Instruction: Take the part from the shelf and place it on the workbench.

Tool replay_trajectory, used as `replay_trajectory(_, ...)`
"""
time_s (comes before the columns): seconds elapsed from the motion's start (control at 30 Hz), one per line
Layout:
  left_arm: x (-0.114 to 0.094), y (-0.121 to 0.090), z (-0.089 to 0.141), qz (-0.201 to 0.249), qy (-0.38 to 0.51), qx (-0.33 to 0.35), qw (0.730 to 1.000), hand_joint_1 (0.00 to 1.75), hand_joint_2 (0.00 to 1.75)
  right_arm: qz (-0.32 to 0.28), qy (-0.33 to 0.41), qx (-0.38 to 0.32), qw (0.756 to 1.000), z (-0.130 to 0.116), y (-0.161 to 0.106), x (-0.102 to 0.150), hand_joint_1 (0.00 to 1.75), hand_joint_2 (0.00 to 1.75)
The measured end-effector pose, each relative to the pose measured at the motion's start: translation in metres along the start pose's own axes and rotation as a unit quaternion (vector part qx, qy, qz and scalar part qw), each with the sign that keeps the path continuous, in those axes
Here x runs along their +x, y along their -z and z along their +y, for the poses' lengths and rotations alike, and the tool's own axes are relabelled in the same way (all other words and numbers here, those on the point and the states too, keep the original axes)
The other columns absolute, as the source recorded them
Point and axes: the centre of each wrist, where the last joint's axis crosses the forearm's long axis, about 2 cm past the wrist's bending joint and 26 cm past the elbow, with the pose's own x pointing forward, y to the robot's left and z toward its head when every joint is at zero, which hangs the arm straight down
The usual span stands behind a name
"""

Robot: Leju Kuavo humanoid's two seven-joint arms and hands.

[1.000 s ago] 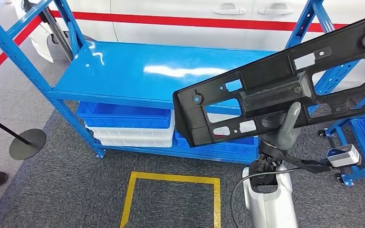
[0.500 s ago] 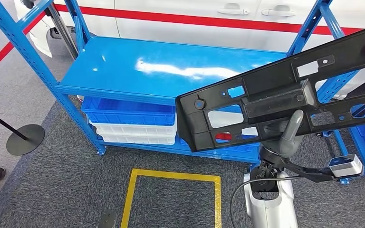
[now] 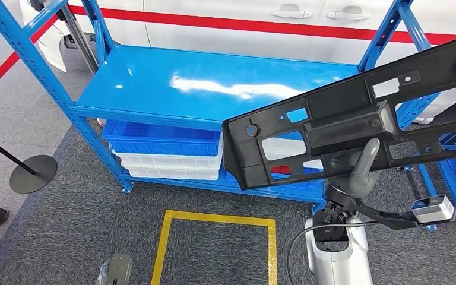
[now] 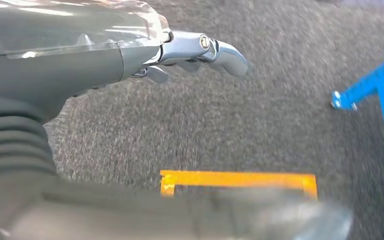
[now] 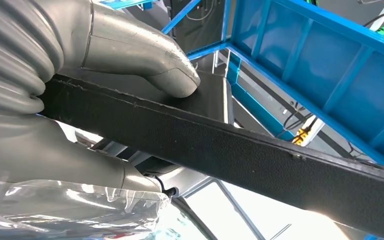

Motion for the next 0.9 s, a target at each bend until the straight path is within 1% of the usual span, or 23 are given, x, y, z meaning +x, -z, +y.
replay_trajectory(0.07,0.000,0.007,0.008,-0.003,0.006,0.011,1.000,0.00,1.75,-0.001,-0.002,-0.001,1.000,0.000,0.002,0.000,1.75,1.75)
replay_trajectory(0.17,0.001,0.019,0.021,-0.021,0.027,0.016,0.999,0.00,1.75,-0.003,-0.003,-0.001,1.000,0.001,0.006,0.000,1.75,1.75)
replay_trajectory(0.23,0.001,0.023,0.025,-0.024,0.032,0.020,0.999,0.00,1.75,-0.004,-0.003,0.001,1.000,0.002,0.007,0.000,1.75,1.75)
replay_trajectory(0.43,-0.001,0.023,0.027,-0.019,0.031,0.024,0.999,0.00,1.75,-0.007,-0.001,0.007,1.000,0.003,0.013,0.000,1.75,1.75)
replay_trajectory(0.9,-0.006,0.019,0.027,-0.017,0.044,0.016,0.999,0.00,1.75,-0.006,-0.001,0.007,1.000,0.003,0.012,0.000,1.75,1.75)
